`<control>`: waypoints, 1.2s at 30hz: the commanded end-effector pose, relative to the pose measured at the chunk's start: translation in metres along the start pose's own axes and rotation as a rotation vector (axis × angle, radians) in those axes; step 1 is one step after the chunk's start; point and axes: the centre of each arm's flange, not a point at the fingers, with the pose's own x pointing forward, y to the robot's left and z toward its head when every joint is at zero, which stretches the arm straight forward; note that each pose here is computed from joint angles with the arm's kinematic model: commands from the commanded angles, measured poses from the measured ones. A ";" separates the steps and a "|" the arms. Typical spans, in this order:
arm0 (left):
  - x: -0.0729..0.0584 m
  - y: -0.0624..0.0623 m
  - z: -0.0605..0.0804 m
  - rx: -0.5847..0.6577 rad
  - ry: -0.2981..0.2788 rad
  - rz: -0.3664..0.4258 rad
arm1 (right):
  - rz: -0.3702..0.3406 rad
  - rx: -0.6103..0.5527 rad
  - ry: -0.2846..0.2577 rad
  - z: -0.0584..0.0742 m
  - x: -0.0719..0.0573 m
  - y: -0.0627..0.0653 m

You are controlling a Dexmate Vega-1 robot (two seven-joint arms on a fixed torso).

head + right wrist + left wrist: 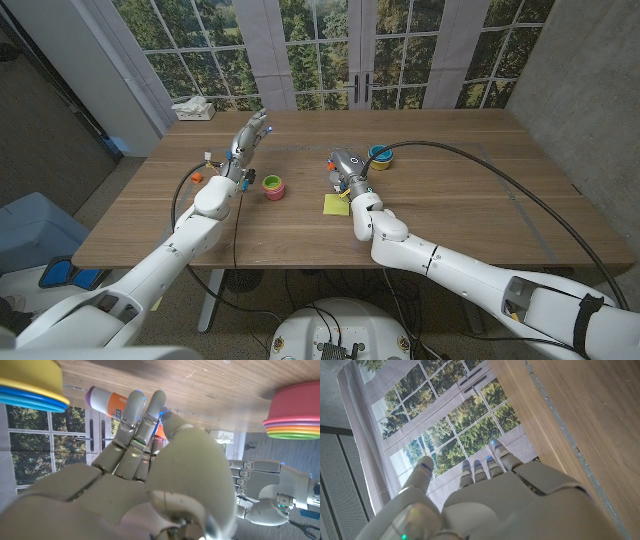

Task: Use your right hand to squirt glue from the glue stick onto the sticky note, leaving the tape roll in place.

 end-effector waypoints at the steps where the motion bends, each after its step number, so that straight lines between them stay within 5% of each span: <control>1: -0.006 -0.007 0.013 0.085 -0.033 -0.028 | -0.095 0.117 0.026 -0.020 -0.024 -0.016; 3: -0.008 -0.009 0.013 0.070 0.013 -0.036 | -0.104 0.117 0.022 -0.020 -0.027 -0.018; 10: -0.014 -0.011 0.020 0.105 -0.029 -0.035 | -0.159 0.144 0.007 -0.024 -0.034 -0.029; 19: -0.026 -0.016 0.033 0.204 -0.057 -0.059 | -0.202 0.190 0.057 -0.034 -0.046 -0.041; 36: -0.045 -0.020 0.043 0.261 -0.037 -0.117 | -0.284 0.304 0.073 -0.038 -0.070 -0.043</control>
